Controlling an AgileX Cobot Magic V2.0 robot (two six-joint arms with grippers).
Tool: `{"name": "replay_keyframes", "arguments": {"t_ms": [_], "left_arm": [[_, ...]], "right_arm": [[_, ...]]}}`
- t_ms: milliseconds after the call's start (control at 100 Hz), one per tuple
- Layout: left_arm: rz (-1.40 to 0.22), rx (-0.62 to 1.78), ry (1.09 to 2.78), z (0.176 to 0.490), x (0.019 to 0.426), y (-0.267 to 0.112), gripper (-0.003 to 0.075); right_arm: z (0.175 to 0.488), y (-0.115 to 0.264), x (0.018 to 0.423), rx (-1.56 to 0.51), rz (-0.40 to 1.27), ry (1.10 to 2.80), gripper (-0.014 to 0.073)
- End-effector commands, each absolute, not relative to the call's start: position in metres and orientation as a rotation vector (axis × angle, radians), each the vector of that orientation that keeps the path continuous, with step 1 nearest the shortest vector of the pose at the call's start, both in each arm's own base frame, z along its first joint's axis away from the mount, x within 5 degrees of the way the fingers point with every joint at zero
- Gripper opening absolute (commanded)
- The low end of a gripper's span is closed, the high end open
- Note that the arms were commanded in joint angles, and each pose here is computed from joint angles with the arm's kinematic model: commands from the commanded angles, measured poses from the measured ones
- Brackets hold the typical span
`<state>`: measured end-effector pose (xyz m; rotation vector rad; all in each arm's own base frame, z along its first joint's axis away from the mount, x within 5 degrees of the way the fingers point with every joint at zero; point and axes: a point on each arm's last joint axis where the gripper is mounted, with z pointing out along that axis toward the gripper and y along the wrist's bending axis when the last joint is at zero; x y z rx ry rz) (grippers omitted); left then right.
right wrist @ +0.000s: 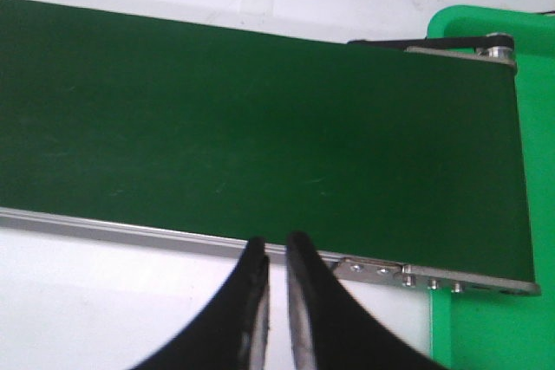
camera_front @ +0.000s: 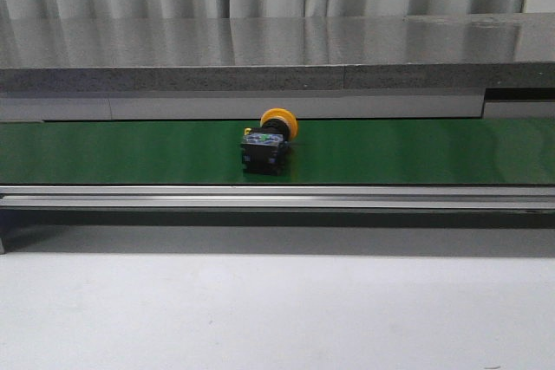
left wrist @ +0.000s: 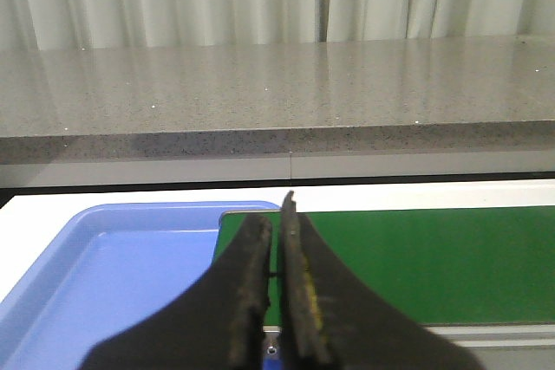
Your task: Move button from left to right
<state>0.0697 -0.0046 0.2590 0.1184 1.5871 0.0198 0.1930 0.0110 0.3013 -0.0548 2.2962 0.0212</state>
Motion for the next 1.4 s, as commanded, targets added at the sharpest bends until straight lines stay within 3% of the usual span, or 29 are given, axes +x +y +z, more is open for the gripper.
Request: {"name": "replay_keyframes", "arguments": {"t_ms": [0, 130, 240, 760, 1390], "left_arm": [[0.012, 0.098, 1.479, 0.277, 0.069, -0.004, 0.0005], [0.012, 0.098, 1.479, 0.277, 0.069, -0.004, 0.0005], [0.012, 0.098, 1.479, 0.277, 0.069, -0.004, 0.0005], [0.012, 0.098, 1.479, 0.277, 0.069, -0.004, 0.0005], [0.012, 0.098, 1.479, 0.277, 0.069, -0.004, 0.0005]], "right_arm": [[0.316, 0.012, 0.195, -0.061, 0.022, 2.226, 0.0201], [0.314, 0.012, 0.194, -0.061, 0.021, 2.247, 0.0459], [0.314, 0.011, 0.193, -0.061, 0.021, 2.259, 0.0550], [0.321, 0.023, 0.215, 0.064, 0.222, 2.255, 0.0549], [0.292, 0.093, 0.291, -0.148, 0.332, 2.323, 0.0549]]}}
